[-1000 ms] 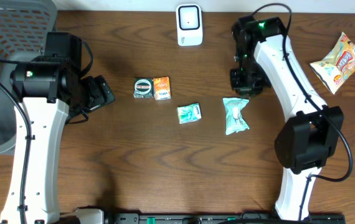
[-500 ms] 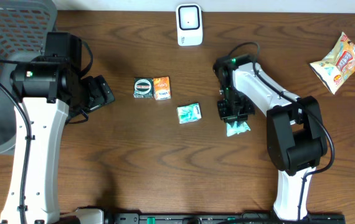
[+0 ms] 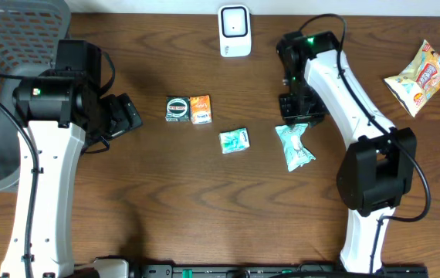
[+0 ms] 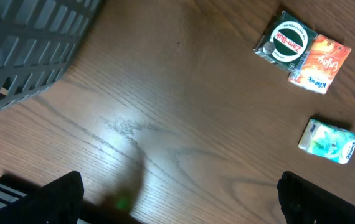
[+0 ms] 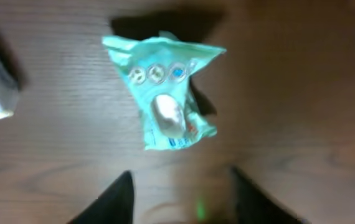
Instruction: Scan the item barcode
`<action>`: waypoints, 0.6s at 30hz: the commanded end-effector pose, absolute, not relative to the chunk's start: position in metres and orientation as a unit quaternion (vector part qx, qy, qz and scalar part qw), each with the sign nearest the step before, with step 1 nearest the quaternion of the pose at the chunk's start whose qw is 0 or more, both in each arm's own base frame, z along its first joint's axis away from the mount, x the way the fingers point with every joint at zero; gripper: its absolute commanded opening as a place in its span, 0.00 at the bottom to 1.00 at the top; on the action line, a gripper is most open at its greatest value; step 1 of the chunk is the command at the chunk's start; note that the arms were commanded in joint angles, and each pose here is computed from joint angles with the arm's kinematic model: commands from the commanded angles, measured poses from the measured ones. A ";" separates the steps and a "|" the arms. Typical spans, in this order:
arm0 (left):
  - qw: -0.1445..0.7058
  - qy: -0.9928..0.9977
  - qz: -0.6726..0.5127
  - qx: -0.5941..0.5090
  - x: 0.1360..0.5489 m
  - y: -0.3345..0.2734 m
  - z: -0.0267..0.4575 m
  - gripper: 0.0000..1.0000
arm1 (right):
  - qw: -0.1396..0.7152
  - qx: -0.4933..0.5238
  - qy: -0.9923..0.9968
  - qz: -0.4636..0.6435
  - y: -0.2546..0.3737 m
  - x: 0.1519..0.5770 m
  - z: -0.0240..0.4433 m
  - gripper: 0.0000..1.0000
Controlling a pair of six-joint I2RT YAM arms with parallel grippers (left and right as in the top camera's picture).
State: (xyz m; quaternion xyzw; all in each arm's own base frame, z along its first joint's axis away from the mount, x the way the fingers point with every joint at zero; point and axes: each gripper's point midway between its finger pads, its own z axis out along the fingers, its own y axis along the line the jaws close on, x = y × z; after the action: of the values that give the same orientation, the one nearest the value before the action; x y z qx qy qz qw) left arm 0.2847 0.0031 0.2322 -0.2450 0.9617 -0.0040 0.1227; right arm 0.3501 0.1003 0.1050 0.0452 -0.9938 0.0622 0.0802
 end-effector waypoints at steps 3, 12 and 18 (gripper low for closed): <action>0.118 0.961 0.000 -0.250 0.284 0.004 0.231 0.98 | 0.080 0.060 -0.987 0.123 0.116 0.334 0.093 0.49; 0.118 0.961 0.000 -0.250 0.284 0.004 0.231 0.97 | 0.009 0.058 -0.960 0.275 0.118 0.316 0.051 0.46; 0.118 0.961 0.000 -0.250 0.284 0.004 0.231 0.98 | -0.045 0.056 -0.942 0.329 0.112 0.315 0.035 0.50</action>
State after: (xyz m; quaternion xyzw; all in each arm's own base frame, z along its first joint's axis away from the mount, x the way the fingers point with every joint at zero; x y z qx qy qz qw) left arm 0.2847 0.0030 0.2322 -0.2450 0.9617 -0.0042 0.1227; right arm 0.3076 0.1263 0.0334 0.0735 -0.9599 0.2705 0.0048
